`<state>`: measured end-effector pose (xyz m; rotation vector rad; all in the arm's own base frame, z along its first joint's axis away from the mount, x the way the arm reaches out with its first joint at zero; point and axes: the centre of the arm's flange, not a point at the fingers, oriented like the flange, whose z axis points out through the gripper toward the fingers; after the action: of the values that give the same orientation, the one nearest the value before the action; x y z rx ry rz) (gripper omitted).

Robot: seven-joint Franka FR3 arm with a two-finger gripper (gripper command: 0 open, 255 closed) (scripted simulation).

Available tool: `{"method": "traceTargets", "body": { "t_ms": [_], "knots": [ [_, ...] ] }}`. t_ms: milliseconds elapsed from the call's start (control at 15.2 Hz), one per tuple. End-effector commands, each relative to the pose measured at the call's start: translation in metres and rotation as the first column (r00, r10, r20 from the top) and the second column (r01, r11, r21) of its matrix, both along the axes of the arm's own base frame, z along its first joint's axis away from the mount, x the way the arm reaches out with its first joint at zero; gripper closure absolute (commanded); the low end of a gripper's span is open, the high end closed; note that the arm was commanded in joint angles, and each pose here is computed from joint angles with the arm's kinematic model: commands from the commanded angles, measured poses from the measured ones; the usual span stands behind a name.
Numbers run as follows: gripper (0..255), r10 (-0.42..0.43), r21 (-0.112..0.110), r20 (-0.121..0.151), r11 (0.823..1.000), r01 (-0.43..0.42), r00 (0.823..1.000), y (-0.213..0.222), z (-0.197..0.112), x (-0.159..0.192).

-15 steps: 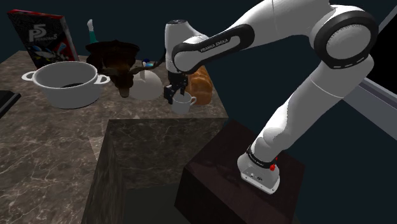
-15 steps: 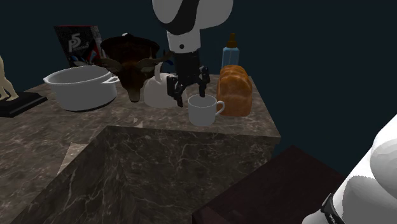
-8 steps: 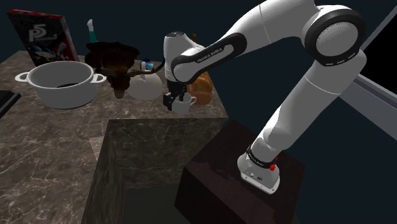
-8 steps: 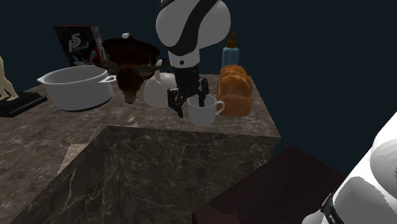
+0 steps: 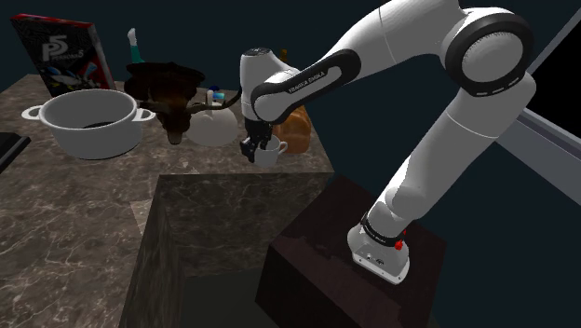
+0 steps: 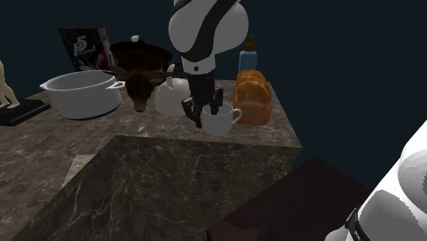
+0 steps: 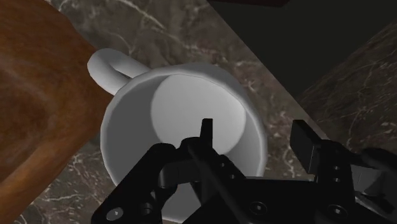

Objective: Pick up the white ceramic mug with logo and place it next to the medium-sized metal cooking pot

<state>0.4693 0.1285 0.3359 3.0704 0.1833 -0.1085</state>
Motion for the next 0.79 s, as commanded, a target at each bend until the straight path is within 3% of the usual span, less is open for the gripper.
{"method": "traceTargets", "body": {
  "t_ms": [0, 528, 726],
  "knots": [
    [255, 0.001, 0.0, -0.002, 1.0, -0.001, 1.0, 0.0, -0.001, 0.0],
    [255, 0.001, 0.0, -0.002, 1.0, -0.001, 1.0, 0.0, -0.001, 0.0],
    [255, 0.001, 0.0, -0.002, 1.0, -0.001, 1.0, 0.0, 0.015, 0.0]
  ]
}}
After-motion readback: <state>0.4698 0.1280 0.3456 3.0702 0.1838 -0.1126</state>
